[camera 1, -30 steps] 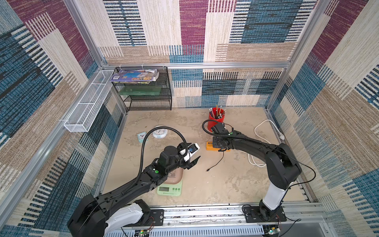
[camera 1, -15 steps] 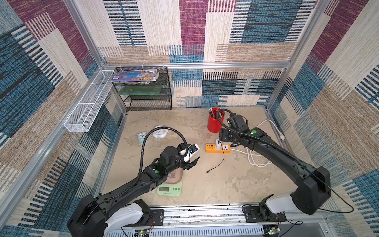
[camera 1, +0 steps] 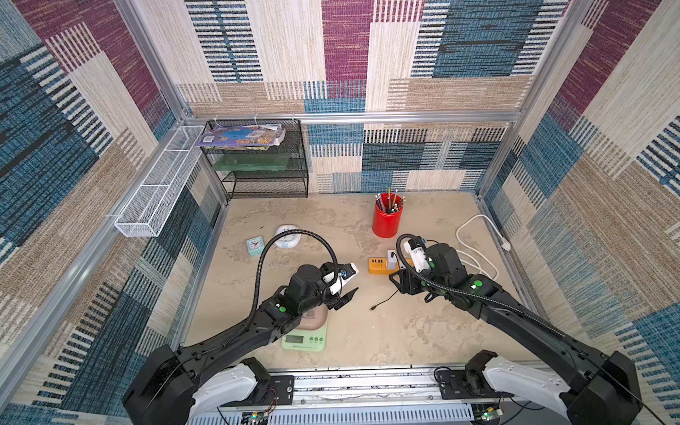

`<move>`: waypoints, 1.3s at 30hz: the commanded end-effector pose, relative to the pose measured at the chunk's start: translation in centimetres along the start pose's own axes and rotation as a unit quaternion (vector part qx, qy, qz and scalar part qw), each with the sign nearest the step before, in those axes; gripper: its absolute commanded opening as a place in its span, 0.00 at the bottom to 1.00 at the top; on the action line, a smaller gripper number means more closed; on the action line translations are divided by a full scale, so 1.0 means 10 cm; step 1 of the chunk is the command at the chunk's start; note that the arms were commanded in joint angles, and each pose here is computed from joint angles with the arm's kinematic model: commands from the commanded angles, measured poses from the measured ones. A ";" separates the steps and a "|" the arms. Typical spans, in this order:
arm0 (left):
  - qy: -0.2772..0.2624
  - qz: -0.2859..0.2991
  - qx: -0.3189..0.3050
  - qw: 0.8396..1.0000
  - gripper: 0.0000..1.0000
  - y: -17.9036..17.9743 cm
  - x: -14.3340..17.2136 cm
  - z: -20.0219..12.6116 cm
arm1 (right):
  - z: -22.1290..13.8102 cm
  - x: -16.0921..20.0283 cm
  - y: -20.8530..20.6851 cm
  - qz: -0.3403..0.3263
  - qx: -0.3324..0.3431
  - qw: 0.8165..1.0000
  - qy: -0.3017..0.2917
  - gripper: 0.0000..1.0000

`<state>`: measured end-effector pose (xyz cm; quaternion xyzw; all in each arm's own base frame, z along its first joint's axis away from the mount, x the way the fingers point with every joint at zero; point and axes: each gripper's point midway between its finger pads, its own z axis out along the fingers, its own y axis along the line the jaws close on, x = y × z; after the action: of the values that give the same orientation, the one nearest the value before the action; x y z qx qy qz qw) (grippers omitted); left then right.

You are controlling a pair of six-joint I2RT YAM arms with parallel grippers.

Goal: Charge the electronic scale
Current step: Pick up the charging cable from the center of the board.

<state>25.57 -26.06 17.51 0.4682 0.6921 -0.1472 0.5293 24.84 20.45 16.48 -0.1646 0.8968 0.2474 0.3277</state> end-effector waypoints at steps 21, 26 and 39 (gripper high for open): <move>-0.073 0.026 0.022 0.997 0.80 -0.13 -0.22 -0.32 | 0.52 0.62 0.12 -0.371 -0.001 0.914 0.164 0.70; -0.091 0.029 0.027 0.995 0.80 -0.16 -0.27 -0.40 | 0.72 0.73 -0.12 -0.379 0.031 0.903 0.202 0.66; -0.097 0.031 0.023 0.995 0.80 -0.16 -0.28 -0.45 | 1.03 0.71 -0.14 -0.404 0.033 0.891 0.205 0.57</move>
<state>21.76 -24.92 20.85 0.4808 0.6304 -0.1883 0.5796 24.84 22.89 4.13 -0.5376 0.8201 0.0172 0.1953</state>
